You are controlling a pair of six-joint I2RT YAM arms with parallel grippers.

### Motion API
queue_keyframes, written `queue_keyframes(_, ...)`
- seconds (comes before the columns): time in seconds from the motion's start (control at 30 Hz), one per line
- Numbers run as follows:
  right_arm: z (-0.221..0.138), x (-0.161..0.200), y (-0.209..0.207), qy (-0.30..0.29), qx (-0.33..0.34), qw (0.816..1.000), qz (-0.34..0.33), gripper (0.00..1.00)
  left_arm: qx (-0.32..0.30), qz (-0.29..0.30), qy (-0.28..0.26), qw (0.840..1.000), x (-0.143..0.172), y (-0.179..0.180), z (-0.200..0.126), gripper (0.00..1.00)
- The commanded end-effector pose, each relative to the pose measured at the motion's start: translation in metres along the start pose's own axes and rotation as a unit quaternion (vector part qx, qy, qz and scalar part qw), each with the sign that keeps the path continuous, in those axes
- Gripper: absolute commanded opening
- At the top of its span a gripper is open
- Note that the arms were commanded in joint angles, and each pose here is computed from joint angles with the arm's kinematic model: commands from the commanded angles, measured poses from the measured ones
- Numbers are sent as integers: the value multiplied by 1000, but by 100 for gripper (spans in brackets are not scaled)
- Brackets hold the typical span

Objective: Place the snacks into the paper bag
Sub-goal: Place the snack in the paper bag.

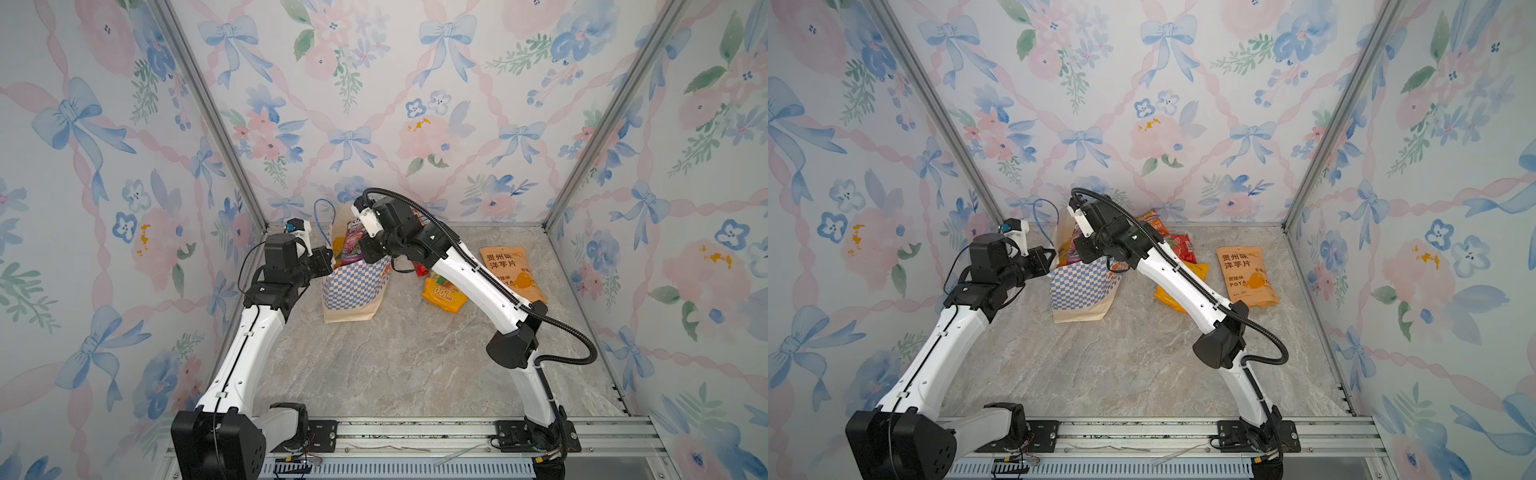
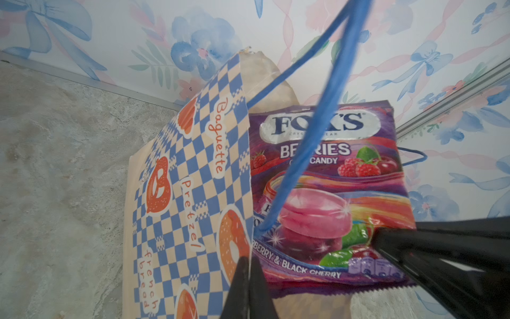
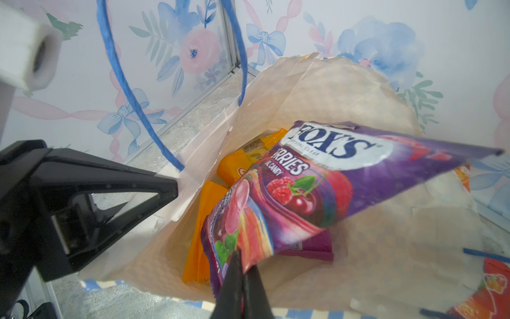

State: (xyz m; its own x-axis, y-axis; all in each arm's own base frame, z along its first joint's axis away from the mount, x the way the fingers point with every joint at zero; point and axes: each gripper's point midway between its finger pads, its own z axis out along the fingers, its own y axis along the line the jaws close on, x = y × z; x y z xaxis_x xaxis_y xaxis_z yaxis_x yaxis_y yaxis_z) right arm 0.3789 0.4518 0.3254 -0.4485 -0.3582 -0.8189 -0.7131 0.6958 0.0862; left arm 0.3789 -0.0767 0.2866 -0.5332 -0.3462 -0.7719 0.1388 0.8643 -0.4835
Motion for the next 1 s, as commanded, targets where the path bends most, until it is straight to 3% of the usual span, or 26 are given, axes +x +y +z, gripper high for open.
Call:
queue_keyframes(0.0, -29, -20, 2, -31, 5, 999, -15, 20, 8, 8, -8, 1000, -4, -7, -5, 0)
queue_keyframes(0.1, -30, -20, 0, -31, 11, 999, -19, 40, 7, 8, -7, 1000, -3, -7, -5, 0)
queue_keyframes(0.3, -41, -23, -1, -32, 15, 999, -24, 57, 8, 9, -6, 1000, -2, -7, -5, 0)
queue_keyframes(0.5, -88, -28, -6, -41, 22, 999, -12, 80, 9, 8, -5, 1000, -3, -7, -3, 0)
queue_keyframes(0.73, -143, -12, -30, -53, -3, 997, 57, 94, 10, 6, -5, 1000, -5, -11, 0, 0)
queue_keyframes(0.97, -175, 45, -81, -43, 29, 989, 136, 100, 8, 10, -16, 1000, -11, -22, -2, 0)
